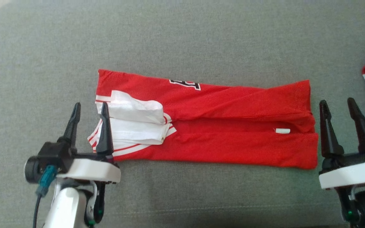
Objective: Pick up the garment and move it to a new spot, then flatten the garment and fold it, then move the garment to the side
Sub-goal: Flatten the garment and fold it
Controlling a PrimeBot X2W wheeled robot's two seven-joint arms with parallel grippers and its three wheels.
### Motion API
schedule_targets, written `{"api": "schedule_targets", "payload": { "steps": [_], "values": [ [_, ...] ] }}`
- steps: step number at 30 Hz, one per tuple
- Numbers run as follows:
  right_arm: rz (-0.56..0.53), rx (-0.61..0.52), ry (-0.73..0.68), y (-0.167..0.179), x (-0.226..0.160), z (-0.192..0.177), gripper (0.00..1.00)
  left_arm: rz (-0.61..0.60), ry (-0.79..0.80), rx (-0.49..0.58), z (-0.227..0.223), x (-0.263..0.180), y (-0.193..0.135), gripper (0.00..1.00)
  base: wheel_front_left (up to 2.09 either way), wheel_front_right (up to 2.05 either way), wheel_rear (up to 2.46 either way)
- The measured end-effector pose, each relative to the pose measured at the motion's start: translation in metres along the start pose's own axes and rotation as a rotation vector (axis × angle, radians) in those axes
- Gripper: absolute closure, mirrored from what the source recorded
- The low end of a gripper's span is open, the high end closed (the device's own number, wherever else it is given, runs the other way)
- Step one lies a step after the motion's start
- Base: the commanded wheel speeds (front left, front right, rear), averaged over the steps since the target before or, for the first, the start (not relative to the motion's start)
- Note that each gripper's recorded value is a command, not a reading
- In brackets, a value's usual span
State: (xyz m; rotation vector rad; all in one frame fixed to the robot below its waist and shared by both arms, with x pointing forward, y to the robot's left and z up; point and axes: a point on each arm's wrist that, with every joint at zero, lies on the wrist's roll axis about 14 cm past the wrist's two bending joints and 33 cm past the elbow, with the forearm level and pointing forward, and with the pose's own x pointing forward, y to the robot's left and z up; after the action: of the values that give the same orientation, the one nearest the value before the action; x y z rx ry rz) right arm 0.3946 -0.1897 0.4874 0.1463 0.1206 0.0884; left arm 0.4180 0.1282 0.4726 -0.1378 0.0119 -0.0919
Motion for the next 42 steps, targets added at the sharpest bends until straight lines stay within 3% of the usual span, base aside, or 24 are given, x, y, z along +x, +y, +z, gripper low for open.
{"api": "schedule_targets", "payload": {
  "steps": [5, 23, 30, 38, 42],
  "values": [
    [-0.003, -0.037, -0.049, 0.003, -0.008, 0.019, 0.0, 0.0, -0.035, 0.037, 0.017, -0.009, 0.0, 0.0, 0.0, 0.0, 0.0],
    [-0.017, -0.03, 0.024, 0.004, -0.022, 0.003, 0.0, -0.029, -0.014, 0.066, 0.021, -0.021, -0.005, 0.0, 0.0, 0.0, 0.0],
    [-0.051, -0.012, 0.185, -0.012, -0.008, -0.045, 0.0, -0.035, 0.007, 0.056, 0.011, -0.013, -0.007, 0.0, 0.0, 0.0, 0.0],
    [-0.039, -0.024, 0.285, -0.021, 0.029, -0.075, 0.0, -0.044, 0.002, 0.047, 0.004, 0.005, -0.009, 0.0, 0.0, 0.0, 0.0],
    [-0.047, -0.005, 0.401, -0.022, 0.027, -0.107, 0.0, -0.033, 0.014, 0.044, -0.003, 0.008, -0.006, 0.0, 0.0, 0.0, 0.0]
  ]
}}
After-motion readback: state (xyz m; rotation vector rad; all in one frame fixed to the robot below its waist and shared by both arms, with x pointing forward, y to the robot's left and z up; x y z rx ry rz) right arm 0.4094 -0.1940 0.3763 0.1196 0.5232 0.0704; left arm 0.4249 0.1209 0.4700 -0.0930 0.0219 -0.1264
